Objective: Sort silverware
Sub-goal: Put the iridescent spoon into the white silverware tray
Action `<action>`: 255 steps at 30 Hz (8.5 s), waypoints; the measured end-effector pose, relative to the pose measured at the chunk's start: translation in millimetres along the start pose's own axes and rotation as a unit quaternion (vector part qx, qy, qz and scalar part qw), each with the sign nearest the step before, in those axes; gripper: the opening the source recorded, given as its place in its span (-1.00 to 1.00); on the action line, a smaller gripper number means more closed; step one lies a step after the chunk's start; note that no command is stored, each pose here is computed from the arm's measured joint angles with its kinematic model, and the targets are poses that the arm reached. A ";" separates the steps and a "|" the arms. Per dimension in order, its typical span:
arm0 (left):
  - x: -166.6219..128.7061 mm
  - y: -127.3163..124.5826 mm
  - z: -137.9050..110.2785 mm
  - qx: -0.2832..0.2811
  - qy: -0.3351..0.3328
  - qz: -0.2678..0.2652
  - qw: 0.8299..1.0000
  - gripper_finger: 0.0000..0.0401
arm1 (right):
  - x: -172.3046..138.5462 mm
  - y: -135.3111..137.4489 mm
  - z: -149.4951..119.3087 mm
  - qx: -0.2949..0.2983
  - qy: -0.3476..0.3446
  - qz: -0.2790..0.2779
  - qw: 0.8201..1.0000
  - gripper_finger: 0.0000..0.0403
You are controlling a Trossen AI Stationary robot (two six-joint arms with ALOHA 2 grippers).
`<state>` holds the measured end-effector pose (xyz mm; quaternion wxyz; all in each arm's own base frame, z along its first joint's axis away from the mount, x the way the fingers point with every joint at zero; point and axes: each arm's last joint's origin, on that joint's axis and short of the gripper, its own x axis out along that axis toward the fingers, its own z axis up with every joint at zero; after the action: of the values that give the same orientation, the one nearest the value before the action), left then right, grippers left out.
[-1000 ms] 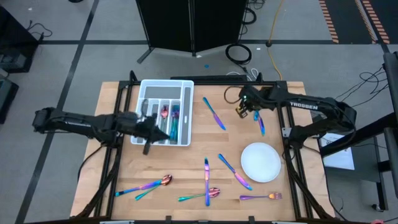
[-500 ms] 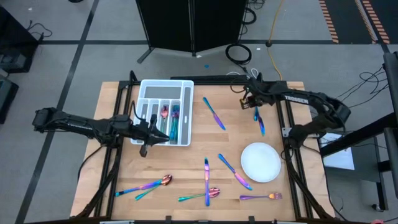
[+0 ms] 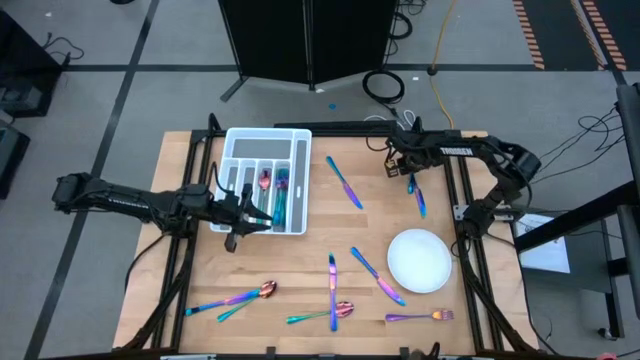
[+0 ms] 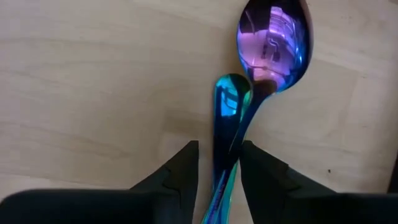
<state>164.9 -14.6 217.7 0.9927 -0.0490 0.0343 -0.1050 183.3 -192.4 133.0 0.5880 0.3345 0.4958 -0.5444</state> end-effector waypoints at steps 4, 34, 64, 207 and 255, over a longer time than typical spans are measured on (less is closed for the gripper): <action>0.0 0.0 -0.4 -0.001 0.002 0.000 1.000 -0.43 | 5.1 0.1 0.2 -0.007 0.009 -0.004 1.000 -0.59; 0.0 1.9 -1.9 0.001 0.009 0.030 1.000 -0.43 | -56.9 6.1 -1.8 -0.012 -0.087 0.127 0.988 -1.00; -44.2 -5.6 21.7 0.037 -0.079 0.050 0.995 -0.43 | -118.3 220.4 -57.0 0.036 -0.239 0.592 0.769 -1.00; 30.3 -37.4 25.9 0.026 0.094 -0.085 0.992 -0.43 | -250.1 236.0 -290.8 -0.585 -0.184 0.399 0.681 -0.54; 35.5 -48.0 29.3 0.031 0.096 -0.102 0.990 -0.43 | -124.6 261.5 -358.6 -0.624 -0.213 0.418 0.625 -0.47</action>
<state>192.0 -66.1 249.8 0.9699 -0.0108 0.1214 -0.2108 369.6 228.7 110.8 0.9092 -0.0669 0.3849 0.1441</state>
